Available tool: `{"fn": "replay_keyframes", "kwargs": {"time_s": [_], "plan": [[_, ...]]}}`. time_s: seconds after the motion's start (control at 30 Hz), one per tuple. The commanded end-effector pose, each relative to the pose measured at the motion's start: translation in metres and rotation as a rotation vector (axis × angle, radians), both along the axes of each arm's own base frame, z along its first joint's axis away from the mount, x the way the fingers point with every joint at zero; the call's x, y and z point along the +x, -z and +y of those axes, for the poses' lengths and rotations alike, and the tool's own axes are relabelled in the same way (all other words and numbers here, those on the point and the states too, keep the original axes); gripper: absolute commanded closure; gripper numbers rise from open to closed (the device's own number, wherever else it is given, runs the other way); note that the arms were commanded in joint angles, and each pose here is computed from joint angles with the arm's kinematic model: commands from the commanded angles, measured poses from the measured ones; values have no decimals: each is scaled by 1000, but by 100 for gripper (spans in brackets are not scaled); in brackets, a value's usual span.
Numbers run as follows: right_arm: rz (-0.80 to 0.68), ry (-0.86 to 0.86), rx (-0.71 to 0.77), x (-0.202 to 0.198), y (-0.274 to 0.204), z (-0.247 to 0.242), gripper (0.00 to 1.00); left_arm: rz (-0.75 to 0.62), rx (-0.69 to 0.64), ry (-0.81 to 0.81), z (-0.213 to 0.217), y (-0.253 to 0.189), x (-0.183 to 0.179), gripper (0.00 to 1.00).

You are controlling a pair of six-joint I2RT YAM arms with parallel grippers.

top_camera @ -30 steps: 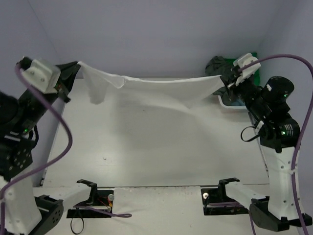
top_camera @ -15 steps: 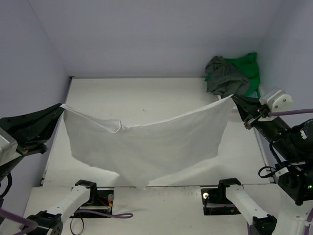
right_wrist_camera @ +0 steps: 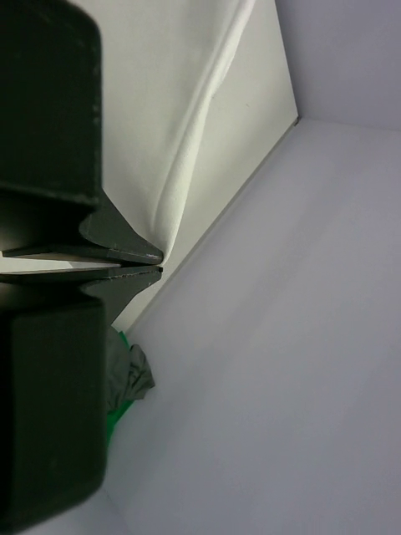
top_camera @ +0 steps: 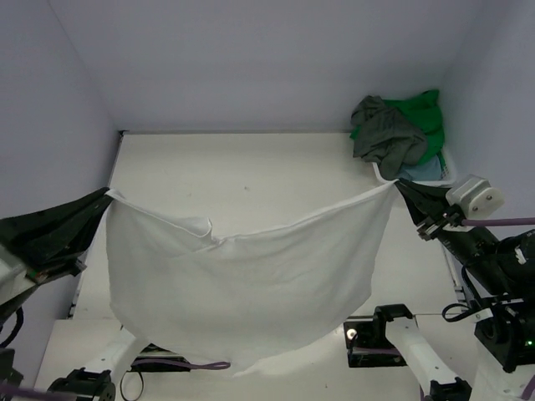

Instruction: Fold and stack the t-shirts

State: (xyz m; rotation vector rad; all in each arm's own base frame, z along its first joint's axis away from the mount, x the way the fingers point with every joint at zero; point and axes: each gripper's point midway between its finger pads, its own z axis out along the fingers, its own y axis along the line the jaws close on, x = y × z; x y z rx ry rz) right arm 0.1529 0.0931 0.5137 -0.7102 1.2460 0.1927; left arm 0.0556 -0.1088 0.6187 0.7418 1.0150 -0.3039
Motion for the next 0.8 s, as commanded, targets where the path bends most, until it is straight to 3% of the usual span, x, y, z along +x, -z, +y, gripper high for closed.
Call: {"fn": "replay_keyframes", "kwargs": {"time_s": [0.0,0.27,0.77], "plan": [[-2,1,-9,16,8,1,100,68,4,15,-7,12,45,100],[119,20,-89,54,67,-1,100,193,68,-23,-7,58,115,100],[330,67,-203,161,177,-5,100,409,167,-70,-16,161,260,100]]}}
